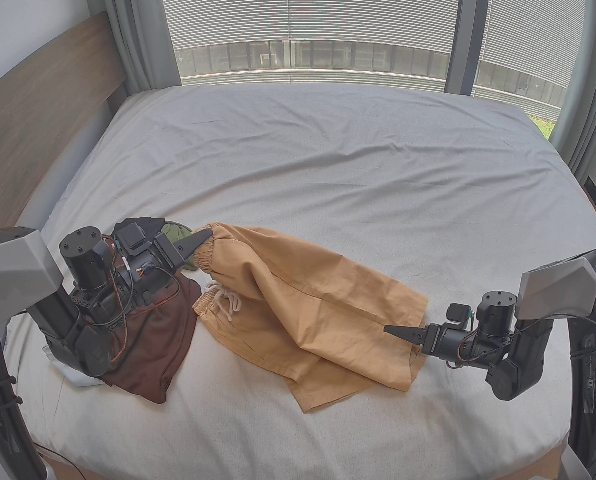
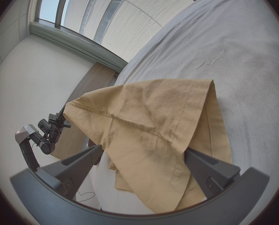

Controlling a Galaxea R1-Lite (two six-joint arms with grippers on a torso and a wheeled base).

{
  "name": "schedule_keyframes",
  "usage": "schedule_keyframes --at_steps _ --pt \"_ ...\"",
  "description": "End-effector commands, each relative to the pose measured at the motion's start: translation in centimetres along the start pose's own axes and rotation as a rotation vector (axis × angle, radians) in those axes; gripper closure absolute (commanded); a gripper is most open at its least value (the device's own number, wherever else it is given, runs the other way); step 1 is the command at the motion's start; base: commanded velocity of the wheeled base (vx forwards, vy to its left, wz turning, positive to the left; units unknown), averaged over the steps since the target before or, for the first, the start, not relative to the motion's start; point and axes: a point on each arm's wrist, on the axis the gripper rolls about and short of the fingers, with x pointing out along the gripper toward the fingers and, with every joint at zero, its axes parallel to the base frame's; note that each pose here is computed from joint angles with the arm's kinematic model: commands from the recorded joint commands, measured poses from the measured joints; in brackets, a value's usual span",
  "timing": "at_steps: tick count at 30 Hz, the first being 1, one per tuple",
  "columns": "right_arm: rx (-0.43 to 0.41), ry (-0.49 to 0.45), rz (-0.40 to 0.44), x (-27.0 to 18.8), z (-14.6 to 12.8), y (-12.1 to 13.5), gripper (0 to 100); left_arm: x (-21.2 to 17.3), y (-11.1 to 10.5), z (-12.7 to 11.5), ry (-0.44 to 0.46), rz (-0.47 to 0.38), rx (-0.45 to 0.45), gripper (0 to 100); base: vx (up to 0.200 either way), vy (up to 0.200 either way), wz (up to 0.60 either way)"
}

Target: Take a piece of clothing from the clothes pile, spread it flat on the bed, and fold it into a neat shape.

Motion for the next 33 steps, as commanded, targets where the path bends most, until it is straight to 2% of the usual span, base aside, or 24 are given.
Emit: schedule_keyframes --at_steps 1,7,11,16,17,27,32,33 --pt "-0.004 0.003 0.007 0.4 -0.1 0.0 0 0.0 0.0 0.0 0.001 0.000 -0.001 100 0.000 0.000 0.00" --pt "-0.014 0.006 0.018 1.4 -0.3 -0.4 0 0.0 0.0 -0.1 0.004 -0.001 -0.003 100 0.000 0.000 0.00" --pt "-0.069 -0.017 -0.029 3.0 -1.1 -0.9 0 0.0 0.0 -0.1 0.003 -0.002 -0.002 100 0.000 0.000 0.00" --pt "-0.069 -0.022 -0.041 3.4 -1.4 -1.3 0 0.0 -0.1 0.0 0.000 -0.003 -0.001 100 0.000 0.000 0.00" --pt "-0.073 -0.026 -0.038 3.4 -1.2 -1.1 100 0.0 -0.1 0.0 0.001 -0.004 -0.001 100 0.000 0.000 0.00" --pt "-0.094 -0.070 -0.025 2.5 0.4 0.1 100 0.1 0.4 -0.3 0.009 0.008 -0.007 100 0.000 0.000 0.00" --pt "-0.134 -0.158 0.005 -0.4 3.6 3.3 100 0.1 0.5 0.1 -0.003 0.008 -0.002 100 0.000 0.000 0.00" --pt "-0.134 -0.158 0.005 -0.4 3.6 3.3 100 0.1 0.5 0.1 -0.003 0.008 -0.002 100 0.000 0.000 0.00"
